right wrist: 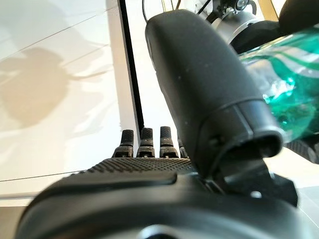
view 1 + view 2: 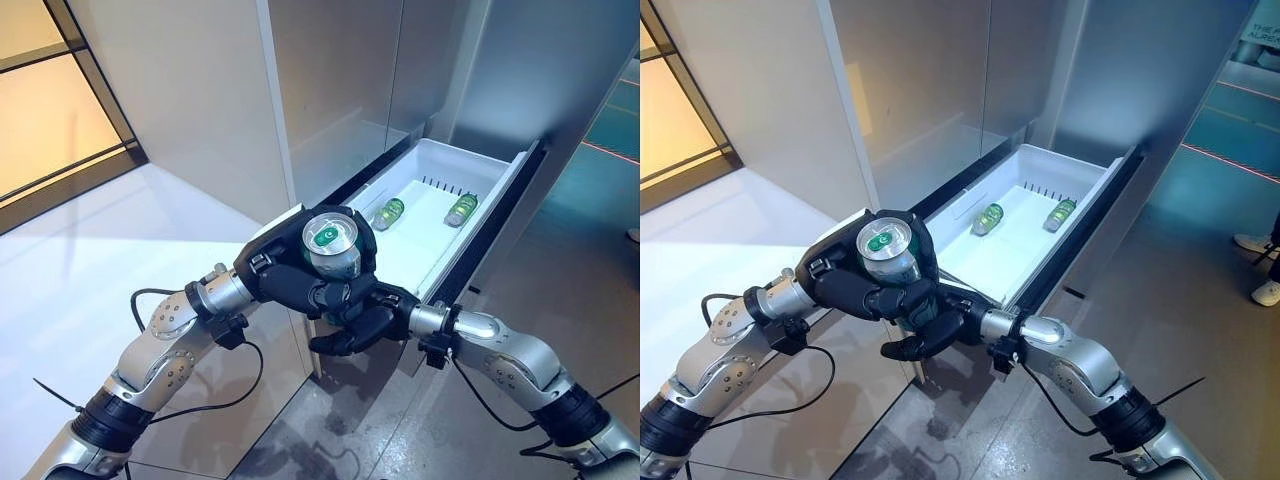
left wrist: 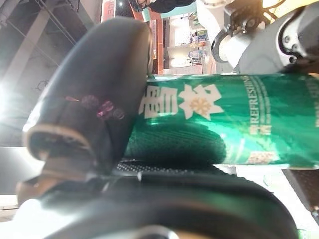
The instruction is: Put drinks into fridge and close the fridge
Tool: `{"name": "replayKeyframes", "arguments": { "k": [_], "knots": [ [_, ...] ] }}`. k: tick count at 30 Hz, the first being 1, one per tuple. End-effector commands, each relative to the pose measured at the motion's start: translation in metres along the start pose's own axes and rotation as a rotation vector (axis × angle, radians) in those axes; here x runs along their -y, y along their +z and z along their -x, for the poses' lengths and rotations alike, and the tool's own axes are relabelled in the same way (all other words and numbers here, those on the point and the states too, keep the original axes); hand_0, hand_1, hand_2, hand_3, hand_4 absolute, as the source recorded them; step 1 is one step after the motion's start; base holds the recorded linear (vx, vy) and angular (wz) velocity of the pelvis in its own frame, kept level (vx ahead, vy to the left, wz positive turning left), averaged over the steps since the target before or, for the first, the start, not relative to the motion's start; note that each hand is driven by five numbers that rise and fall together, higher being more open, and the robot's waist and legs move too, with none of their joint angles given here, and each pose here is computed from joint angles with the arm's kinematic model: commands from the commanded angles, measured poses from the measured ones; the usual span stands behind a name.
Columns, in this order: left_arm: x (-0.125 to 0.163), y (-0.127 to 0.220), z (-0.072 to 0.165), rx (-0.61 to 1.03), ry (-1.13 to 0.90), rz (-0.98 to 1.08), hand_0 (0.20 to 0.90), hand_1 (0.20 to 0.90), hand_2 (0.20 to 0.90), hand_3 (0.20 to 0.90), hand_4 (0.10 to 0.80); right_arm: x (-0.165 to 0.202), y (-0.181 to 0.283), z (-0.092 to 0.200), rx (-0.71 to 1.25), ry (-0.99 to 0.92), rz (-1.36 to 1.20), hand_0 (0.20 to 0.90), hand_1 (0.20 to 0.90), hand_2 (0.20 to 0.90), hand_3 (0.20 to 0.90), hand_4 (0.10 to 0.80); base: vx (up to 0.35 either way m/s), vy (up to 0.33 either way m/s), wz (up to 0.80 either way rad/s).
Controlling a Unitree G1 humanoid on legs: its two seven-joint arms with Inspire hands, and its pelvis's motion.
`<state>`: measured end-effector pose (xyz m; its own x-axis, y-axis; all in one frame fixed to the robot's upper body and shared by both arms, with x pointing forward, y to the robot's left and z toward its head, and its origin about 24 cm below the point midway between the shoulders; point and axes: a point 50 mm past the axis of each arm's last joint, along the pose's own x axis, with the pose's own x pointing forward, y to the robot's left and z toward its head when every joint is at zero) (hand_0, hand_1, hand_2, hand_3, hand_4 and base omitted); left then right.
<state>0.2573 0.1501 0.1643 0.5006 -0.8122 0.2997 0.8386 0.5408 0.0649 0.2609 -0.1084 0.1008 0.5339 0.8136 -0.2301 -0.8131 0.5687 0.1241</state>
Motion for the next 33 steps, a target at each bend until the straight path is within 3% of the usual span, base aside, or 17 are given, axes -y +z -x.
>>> {"name": "replayKeyframes", "arguments": {
  "k": [1, 19, 33],
  "knots": [
    [0.014, 0.053, -0.053, 0.313, -0.179, -0.047, 0.3, 0.3, 0.3, 0.2, 0.1, -0.026, 0.076, -0.022, 0.349, 0.138, 0.096, 0.9, 0.9, 0.9, 0.9, 0.8, 0.0, 0.0, 0.0],
    [-0.003, 0.052, -0.047, 0.27, -0.062, -0.056, 0.3, 0.3, 0.3, 0.2, 0.1, -0.006, 0.118, 0.002, 0.502, -0.056, 0.287, 0.9, 0.9, 0.9, 0.9, 0.8, 0.0, 0.0, 0.0],
    [-0.008, 0.053, -0.042, 0.258, -0.027, -0.063, 0.3, 0.3, 0.3, 0.2, 0.1, -0.001, 0.122, 0.011, 0.446, -0.067, 0.396, 0.9, 0.9, 0.9, 0.9, 0.8, 0.0, 0.0, 0.0]
  ]
}}
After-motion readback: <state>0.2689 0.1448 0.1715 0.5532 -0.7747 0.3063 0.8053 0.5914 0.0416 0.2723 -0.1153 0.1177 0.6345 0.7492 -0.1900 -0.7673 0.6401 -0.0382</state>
